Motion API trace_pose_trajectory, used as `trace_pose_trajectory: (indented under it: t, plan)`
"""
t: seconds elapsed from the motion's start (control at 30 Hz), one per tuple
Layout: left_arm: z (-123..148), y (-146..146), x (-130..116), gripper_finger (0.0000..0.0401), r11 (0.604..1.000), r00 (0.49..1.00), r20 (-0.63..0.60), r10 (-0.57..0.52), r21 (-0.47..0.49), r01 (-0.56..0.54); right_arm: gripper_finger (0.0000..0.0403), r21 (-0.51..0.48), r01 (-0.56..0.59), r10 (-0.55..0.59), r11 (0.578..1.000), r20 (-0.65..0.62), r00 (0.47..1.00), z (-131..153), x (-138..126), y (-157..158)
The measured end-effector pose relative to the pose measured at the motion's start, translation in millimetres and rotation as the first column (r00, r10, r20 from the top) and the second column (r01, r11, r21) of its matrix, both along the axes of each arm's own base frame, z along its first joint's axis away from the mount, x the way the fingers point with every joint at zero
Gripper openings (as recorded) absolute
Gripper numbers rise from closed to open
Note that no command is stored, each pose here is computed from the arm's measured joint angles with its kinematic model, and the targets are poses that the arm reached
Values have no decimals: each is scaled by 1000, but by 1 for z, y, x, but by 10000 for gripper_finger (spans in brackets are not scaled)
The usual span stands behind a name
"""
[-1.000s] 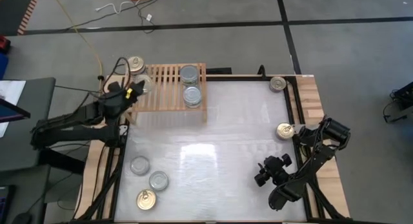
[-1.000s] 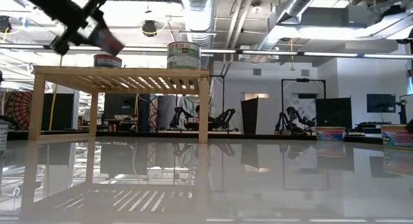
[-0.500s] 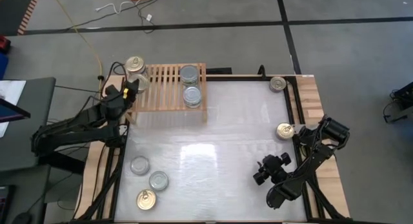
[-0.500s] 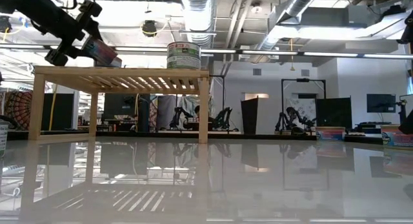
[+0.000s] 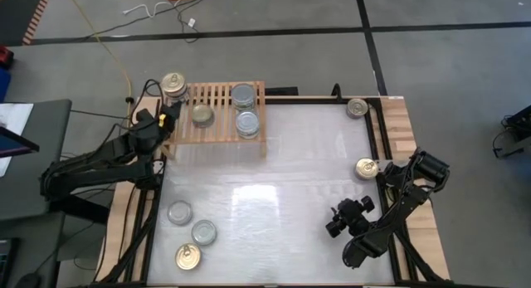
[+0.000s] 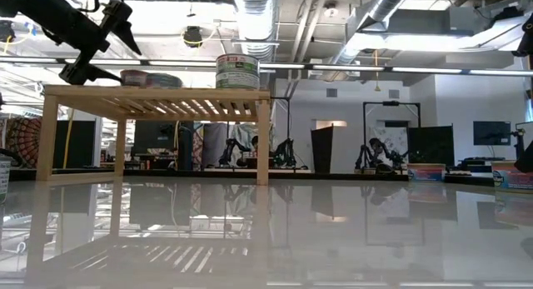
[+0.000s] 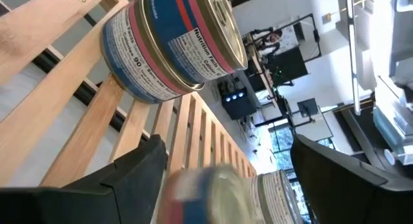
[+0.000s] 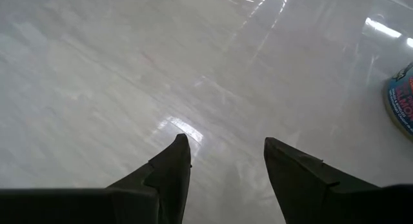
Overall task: Stack canned seafood by type on shelf
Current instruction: Put the blue tuna can on the shelf
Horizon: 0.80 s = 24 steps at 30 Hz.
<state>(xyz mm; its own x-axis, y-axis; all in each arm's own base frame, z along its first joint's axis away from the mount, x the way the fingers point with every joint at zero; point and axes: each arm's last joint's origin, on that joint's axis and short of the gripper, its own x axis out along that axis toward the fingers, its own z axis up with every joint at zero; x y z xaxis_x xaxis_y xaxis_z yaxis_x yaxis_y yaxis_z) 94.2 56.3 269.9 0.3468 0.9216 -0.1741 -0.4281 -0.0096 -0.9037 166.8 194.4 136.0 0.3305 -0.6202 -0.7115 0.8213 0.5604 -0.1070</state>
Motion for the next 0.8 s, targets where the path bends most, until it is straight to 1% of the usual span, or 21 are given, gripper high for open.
trace_pose_trajectory:
  t: [0.17,0.33,0.47,0.6,0.8]
  plan:
    - [2,-1,0,311,998,997,-48,-61,16,62,221,0,-1,1,1000,-1,1000,0,0,0]
    - [10,-4,4,311,982,974,-141,-176,41,183,221,-1,-1,1,1000,-1,1000,0,0,0]
    - [9,-9,12,311,964,945,-217,-245,51,261,221,1,-1,1,1000,1,1000,0,0,0]
    - [6,-15,23,311,946,904,-322,-281,67,318,221,8,0,0,1000,7,1000,0,0,1]
    - [11,-26,43,311,899,855,-409,-320,155,410,221,18,1,-1,1000,14,1000,-1,1,1]
